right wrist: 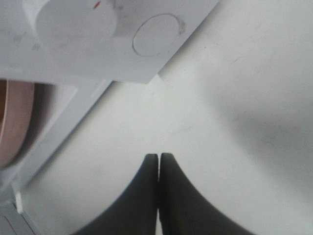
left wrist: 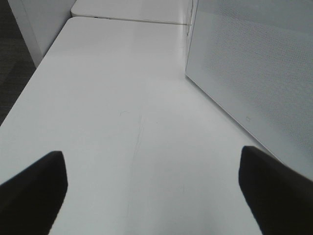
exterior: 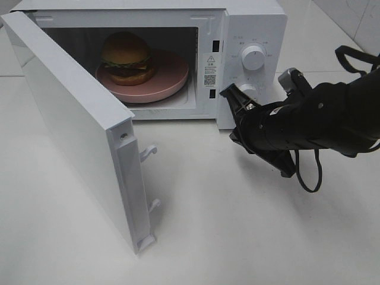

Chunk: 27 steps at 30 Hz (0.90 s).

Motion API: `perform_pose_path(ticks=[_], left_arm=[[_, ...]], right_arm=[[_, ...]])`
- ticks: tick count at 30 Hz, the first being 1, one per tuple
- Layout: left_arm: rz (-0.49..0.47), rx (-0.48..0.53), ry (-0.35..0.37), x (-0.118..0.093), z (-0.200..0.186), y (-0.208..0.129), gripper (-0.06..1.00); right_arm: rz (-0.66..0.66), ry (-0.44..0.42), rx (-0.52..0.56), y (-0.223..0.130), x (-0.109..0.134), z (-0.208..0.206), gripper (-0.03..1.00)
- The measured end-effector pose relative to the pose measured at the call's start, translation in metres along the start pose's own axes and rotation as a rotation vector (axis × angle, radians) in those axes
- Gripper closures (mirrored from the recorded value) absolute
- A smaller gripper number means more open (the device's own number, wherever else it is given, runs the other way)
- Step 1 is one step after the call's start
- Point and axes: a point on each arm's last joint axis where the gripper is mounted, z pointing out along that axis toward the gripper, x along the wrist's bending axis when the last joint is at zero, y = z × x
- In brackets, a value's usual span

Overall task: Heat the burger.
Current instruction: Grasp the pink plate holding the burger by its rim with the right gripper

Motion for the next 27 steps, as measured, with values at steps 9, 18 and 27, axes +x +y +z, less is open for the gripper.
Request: perform_pose_path(ticks=[9, 18, 27], left_arm=[[0.0, 0.0, 0.0, 0.0, 0.0, 0.0, 0.08], [0.0, 0.0, 0.0, 0.0, 0.0, 0.0, 0.08], [0.0, 0.0, 0.0, 0.0, 0.0, 0.0, 0.08]], right_arm=[[-0.373, -0.046, 0.186, -0.001, -0.004, -0.017, 0.96], [-0.743, -0.045, 0.41, -0.008, -0.011, -0.035, 0.96], [-1.083, -0.036, 0.595, -0.01, -0.007, -0.051, 0.96]])
